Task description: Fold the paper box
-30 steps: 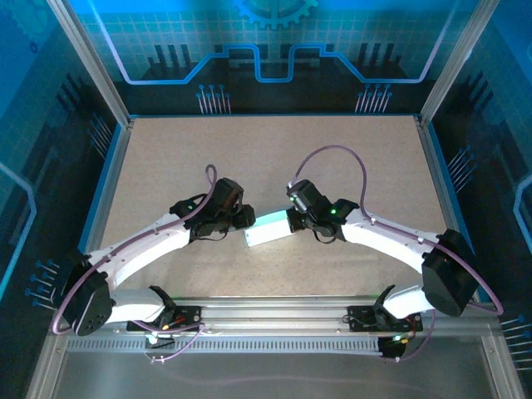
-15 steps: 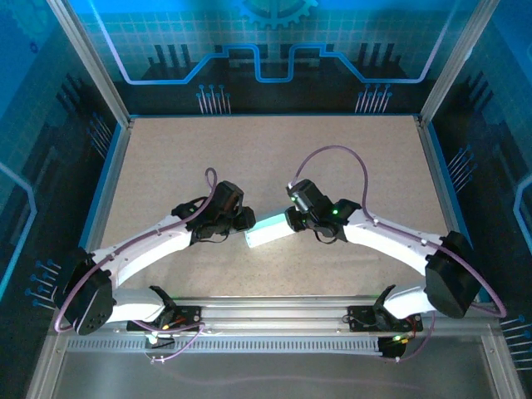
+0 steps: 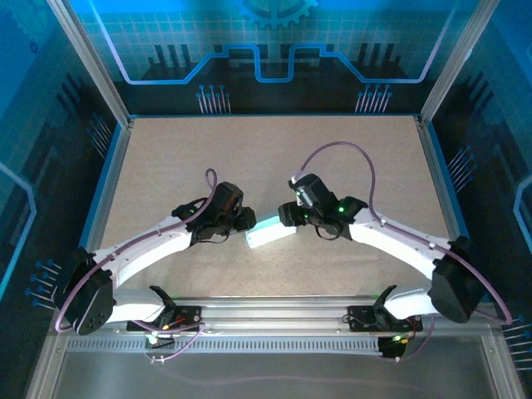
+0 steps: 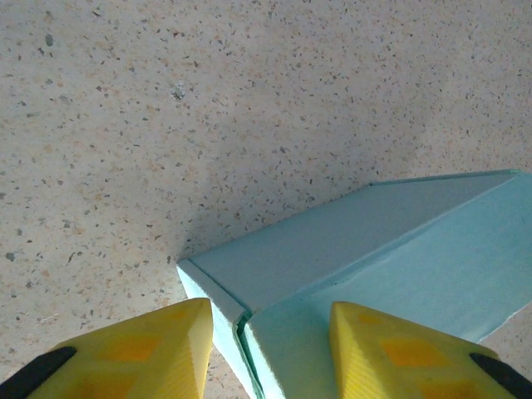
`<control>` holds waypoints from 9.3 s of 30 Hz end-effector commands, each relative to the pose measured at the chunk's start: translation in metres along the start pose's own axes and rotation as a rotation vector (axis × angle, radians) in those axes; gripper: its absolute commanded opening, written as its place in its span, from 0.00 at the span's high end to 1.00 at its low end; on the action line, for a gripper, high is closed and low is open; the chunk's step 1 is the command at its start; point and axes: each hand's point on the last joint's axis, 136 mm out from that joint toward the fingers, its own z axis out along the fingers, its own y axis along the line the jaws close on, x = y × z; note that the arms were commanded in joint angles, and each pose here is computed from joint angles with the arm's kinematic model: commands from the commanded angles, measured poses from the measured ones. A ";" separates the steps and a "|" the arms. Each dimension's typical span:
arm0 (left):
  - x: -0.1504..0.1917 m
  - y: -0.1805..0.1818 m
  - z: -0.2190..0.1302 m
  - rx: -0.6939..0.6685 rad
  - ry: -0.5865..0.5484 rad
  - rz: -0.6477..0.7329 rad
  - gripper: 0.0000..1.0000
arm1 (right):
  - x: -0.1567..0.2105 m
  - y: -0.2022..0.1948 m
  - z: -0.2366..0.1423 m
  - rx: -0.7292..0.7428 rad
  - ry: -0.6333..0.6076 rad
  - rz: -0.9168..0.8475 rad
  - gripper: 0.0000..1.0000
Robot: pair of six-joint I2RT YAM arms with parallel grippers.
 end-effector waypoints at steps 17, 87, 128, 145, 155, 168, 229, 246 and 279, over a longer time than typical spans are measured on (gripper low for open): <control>0.042 0.044 0.020 -0.095 0.112 -0.050 0.62 | 0.050 -0.025 0.034 0.079 0.169 0.070 0.69; -0.001 -0.071 -0.018 0.355 -0.006 0.818 0.02 | -0.014 -0.035 -0.023 -0.049 -0.041 0.227 0.31; -0.016 -0.050 0.019 -0.174 -0.140 1.564 0.61 | -0.009 -0.064 -0.052 -0.218 0.101 0.625 0.19; -0.049 -0.099 -0.014 -0.449 -0.639 1.730 0.64 | -0.016 -0.037 -0.041 -0.559 0.247 0.924 0.17; -0.045 -0.099 -0.011 -0.441 -0.642 1.724 0.63 | -0.035 -0.046 -0.042 -0.662 0.174 1.025 0.21; -0.044 -0.101 -0.006 -0.437 -0.641 1.720 0.63 | -0.042 -0.053 -0.043 -0.692 0.130 1.056 0.16; -0.024 -0.054 -0.036 0.094 -0.474 1.041 0.01 | -0.066 -0.120 0.093 -0.386 0.077 0.934 0.11; -0.108 0.032 -0.044 0.012 -0.576 0.566 0.01 | -0.039 -0.191 0.013 0.141 -0.071 0.537 0.00; -0.166 0.180 0.001 -0.151 -0.765 0.327 0.01 | -0.016 -0.237 0.012 0.305 -0.541 -0.044 0.00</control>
